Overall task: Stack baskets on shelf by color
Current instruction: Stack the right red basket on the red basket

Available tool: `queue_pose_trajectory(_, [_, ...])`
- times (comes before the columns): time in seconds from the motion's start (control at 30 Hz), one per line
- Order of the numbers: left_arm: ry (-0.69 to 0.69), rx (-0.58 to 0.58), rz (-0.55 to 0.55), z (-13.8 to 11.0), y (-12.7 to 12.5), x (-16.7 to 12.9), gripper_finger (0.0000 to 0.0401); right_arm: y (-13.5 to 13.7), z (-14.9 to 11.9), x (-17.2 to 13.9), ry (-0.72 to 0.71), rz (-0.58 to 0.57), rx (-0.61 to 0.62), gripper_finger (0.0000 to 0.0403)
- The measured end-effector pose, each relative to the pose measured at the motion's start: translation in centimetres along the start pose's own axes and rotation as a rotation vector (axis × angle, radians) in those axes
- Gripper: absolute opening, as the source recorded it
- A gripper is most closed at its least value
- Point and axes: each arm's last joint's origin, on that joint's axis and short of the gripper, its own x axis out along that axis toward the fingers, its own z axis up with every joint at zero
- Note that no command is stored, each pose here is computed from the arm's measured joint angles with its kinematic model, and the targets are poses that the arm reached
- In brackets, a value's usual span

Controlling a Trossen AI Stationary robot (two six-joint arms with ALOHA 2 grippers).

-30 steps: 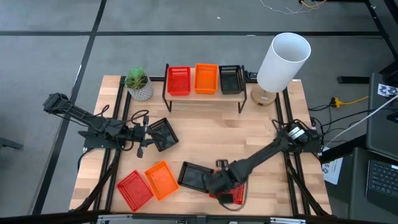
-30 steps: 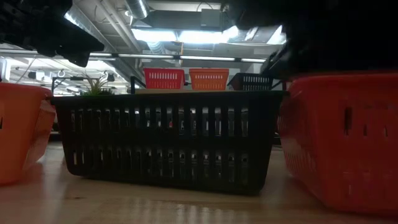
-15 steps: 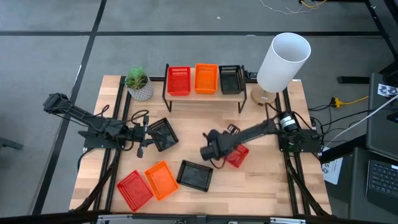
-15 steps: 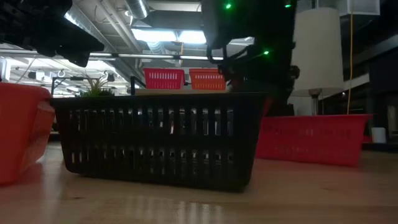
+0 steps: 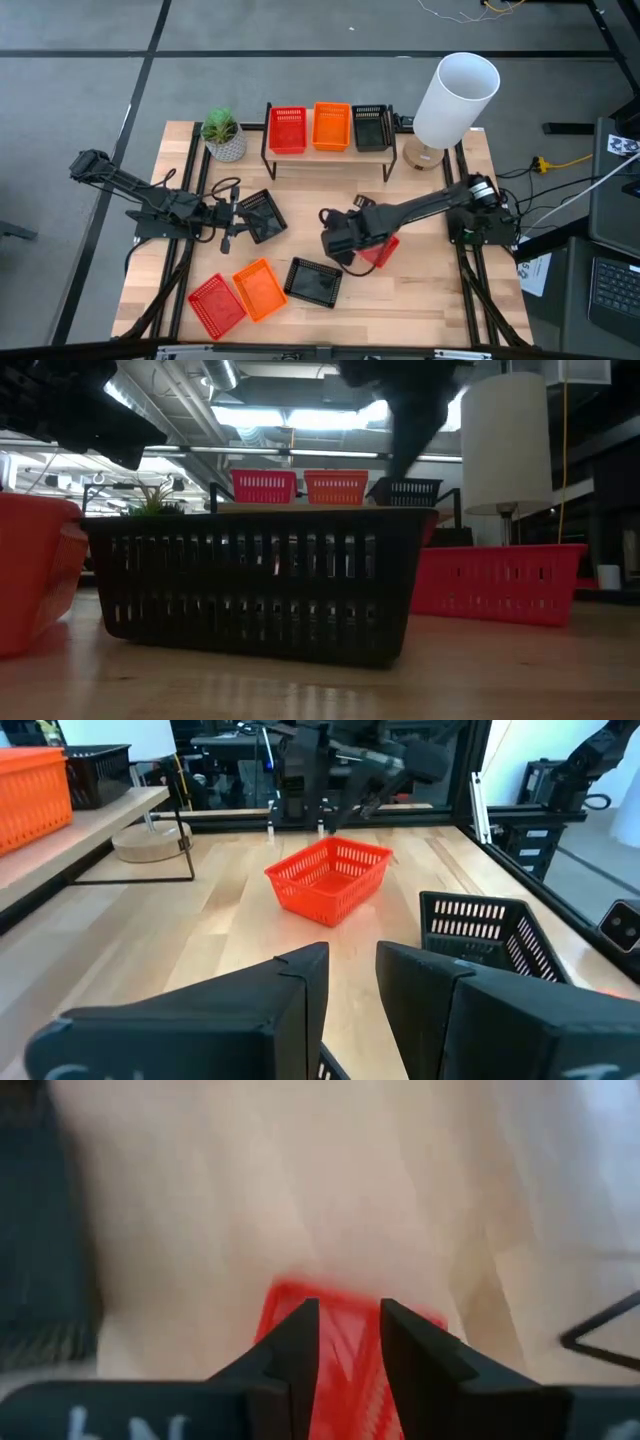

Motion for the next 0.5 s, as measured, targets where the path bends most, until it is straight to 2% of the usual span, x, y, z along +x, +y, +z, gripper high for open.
queue_pose_trajectory(0.13, [0.027,-0.003,0.001,-0.3,0.0,0.0,0.0080,1.7,-2.7,-1.2,0.173,0.137,-0.232,0.0108])
queue_pose_trajectory(0.2, [0.026,-0.003,0.002,-0.3,0.0,0.0,0.0080,2.7,-4.5,-1.3,0.233,0.143,-0.341,0.0108])
queue_pose_trajectory(0.33, [0.027,0.004,0.001,-0.3,0.0,0.0,0.0080,4.3,-7.7,-0.9,0.254,0.064,-0.532,0.0108])
queue_pose_trajectory(0.5, [0.027,0.005,0.002,-0.3,0.0,0.0,0.0080,4.8,-10.1,0.3,0.244,-0.054,-0.708,0.0108])
